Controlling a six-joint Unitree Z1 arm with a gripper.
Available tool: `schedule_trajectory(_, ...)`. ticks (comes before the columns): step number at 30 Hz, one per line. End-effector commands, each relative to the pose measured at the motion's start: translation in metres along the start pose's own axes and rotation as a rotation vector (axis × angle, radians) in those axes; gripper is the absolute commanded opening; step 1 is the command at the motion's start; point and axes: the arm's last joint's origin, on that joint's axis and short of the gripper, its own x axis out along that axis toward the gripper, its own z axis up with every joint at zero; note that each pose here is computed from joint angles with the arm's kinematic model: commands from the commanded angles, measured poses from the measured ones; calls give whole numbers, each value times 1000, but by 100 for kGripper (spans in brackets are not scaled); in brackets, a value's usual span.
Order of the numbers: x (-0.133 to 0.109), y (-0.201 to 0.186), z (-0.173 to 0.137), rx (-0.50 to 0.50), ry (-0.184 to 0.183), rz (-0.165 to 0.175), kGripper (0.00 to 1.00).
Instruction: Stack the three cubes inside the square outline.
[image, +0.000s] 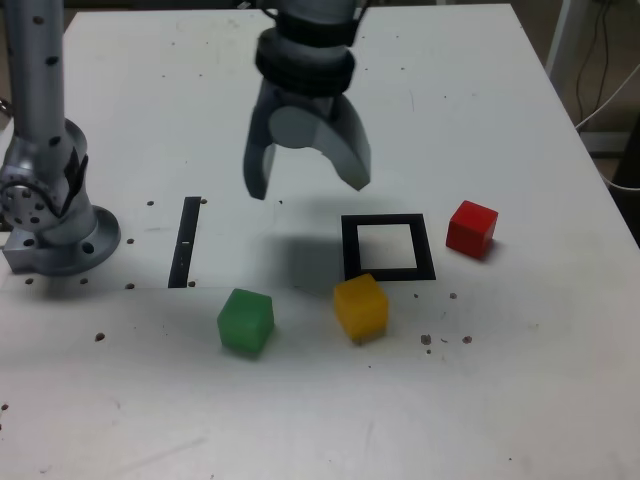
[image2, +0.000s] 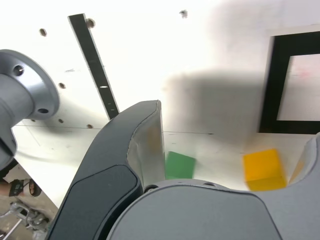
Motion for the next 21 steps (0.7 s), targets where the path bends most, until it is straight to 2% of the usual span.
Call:
schedule_trajectory(1,-4,0,9,4,4,10,99)
schedule_trajectory(6,-14,0,30,23,-2,25,99)
schedule_trajectory(21,-37,4,89,97,-35,33,99)
